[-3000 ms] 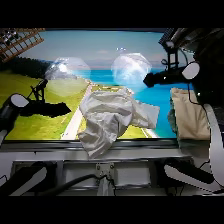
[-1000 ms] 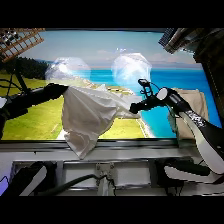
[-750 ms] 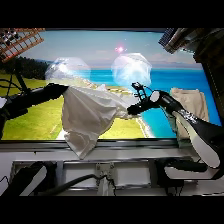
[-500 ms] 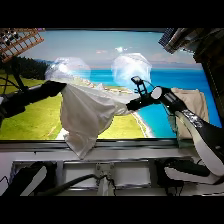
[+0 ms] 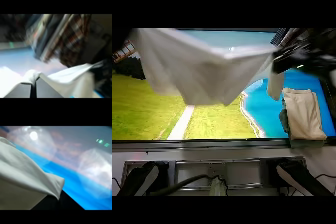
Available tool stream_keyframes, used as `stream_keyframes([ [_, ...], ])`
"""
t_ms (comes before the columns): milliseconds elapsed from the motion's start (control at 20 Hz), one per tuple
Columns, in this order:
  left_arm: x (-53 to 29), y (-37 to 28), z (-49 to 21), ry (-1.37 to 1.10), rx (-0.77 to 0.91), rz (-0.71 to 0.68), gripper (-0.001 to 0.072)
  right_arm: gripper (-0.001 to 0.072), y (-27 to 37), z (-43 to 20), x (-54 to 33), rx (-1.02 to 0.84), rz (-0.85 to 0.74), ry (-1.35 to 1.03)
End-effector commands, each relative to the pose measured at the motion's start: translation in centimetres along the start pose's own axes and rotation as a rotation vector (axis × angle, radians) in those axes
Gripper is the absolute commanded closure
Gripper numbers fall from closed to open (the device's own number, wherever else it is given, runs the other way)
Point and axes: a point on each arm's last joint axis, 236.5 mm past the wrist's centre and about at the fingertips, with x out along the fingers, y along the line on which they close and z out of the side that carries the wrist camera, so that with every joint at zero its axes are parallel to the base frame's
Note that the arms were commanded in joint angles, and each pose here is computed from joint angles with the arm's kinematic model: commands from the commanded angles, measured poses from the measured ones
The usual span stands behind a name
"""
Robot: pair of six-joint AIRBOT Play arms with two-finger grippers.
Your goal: Fold the clothes and pants, and hang the long-sleeved shirts on hangers.
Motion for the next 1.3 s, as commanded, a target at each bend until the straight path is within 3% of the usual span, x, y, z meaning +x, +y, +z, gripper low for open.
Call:
stream_keyframes([
  [0,-4.5,-4.1,6.9,-0.127,0.254,0.079,0.0706,0.0692,-2.0,7.8,-10.0,-0.089,-0.157,-0.237],
  [250,-10.0,-10.0,9.3,-0.232,0.393,0.097,0.0706,0.0693,-1.0,14.4,-20.1,-0.184,-0.244,-0.467],
  [500,-13.0,-12.9,9.5,-0.271,0.465,0.114,0.0706,0.0693,-1.1,17.5,-22.1,-0.229,-0.278,-0.565],
  [650,-12.1,-9.6,7.4,-0.152,0.496,0.205,0.0706,0.0693,-0.8,17.0,-16.3,-0.168,-0.158,-0.492],
  [800,-9.3,-2.9,3.3,0.034,0.425,0.299,0.0705,0.0693,0.2,15.0,-7.1,-0.077,0.017,-0.357],
  [1050,-3.7,8.9,-7.4,0.368,0.25,0.372,0.0705,0.0693,3.9,3.6,11.4,0.001,0.257,0.077],
  [1250,-1.0,17.1,-18.1,0.648,0.101,0.417,0.0705,0.0686,6.2,-5.4,22.6,0.047,0.316,0.273],
])
